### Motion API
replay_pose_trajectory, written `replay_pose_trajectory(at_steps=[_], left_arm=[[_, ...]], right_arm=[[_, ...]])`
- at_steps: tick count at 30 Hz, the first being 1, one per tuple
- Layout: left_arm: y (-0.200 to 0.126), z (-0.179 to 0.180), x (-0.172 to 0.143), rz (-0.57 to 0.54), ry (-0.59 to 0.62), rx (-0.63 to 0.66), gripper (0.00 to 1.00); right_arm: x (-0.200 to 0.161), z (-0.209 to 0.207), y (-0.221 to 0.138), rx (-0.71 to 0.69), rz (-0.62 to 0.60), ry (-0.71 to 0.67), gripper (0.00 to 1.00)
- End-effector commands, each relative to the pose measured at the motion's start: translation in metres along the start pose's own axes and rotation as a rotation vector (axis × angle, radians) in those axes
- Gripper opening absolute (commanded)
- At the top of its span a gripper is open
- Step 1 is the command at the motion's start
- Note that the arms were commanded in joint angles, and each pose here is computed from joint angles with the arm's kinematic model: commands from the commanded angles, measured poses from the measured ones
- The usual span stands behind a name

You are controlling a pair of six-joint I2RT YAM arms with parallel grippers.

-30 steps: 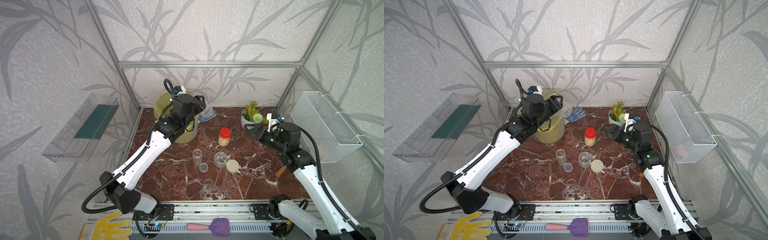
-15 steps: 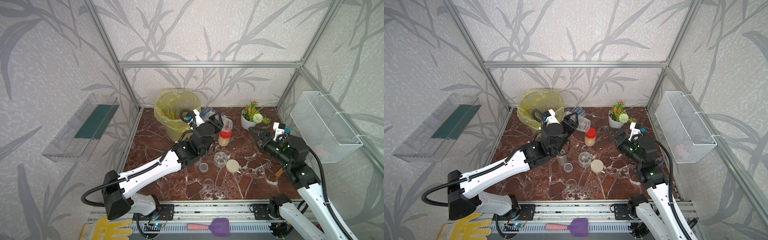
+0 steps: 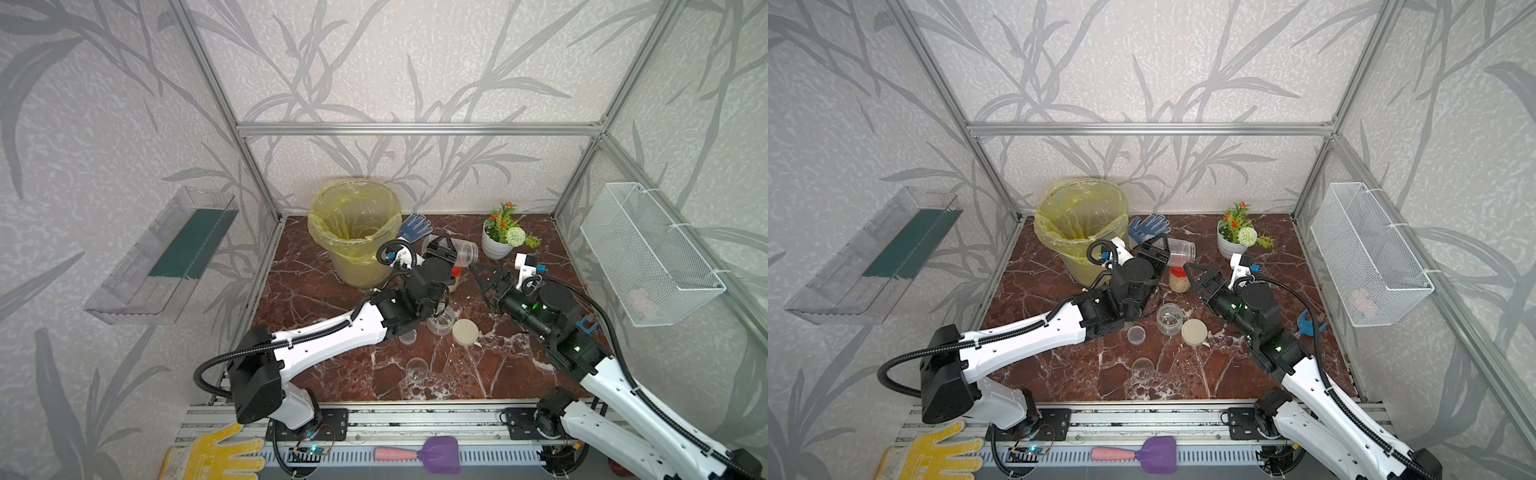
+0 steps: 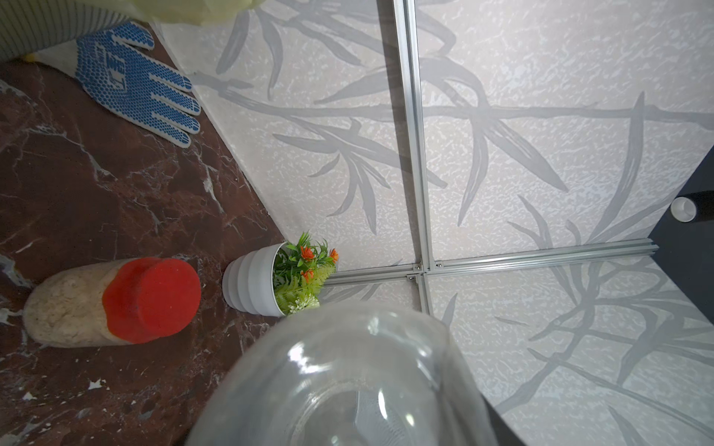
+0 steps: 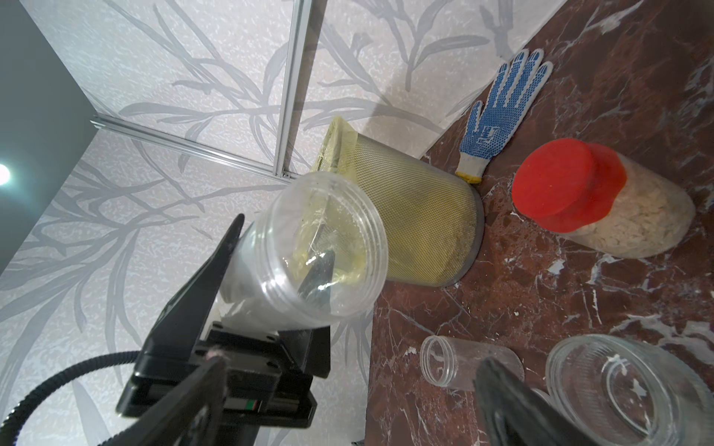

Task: Empty expired oatmeal from jars
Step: Place the jar at the center of the board.

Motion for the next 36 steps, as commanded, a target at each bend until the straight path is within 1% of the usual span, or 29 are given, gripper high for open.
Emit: replay_pose_trajectory(at_steps=[1, 8, 15, 18, 23, 29, 36], left_arm=[[-0.008, 0.000, 0.006, -0.012, -0.126, -0.024, 0.00], [-0.010, 0.015, -0.009, 0.025, -0.202, -0.027, 0.00], [-0.017, 0.007, -0.014, -0.001, -0.226, -0.065, 0.02], [-0.015, 0.006, -0.021, 0.011, -0.233, -0.070, 0.02], [-0.008, 0.016, -0.040, 0.063, -0.268, -0.061, 0.02], [-0.013, 0.007, -0.045, 0.086, -0.248, -0.077, 0.02], [-0.014, 0.007, -0.052, 0.107, -0.259, -0.084, 0.02]], right_arm=[[0.012, 0.020, 0.001, 0.088, -0.079, 0.023, 0.99], [0.008, 0.025, 0.010, 0.114, -0.070, 0.043, 0.97], [0.005, 0.017, 0.012, 0.090, -0.079, 0.067, 0.96], [0.003, 0.015, 0.015, 0.096, -0.067, 0.084, 0.96], [0.002, 0.018, 0.018, 0.122, -0.061, 0.099, 0.95], [0.003, 0.023, 0.018, 0.137, -0.060, 0.104, 0.88], [0.000, 0.019, 0.020, 0.138, -0.048, 0.113, 0.74]])
Point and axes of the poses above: each gripper's point midway between its finger pads, its own y axis out along the fingers, its own z axis along the line the jaws close on, x = y × z, the point moved 1 cm from there along -y, back along the fingers, and after that the axes turned 6 degrees about y, right-handed, at the moved point
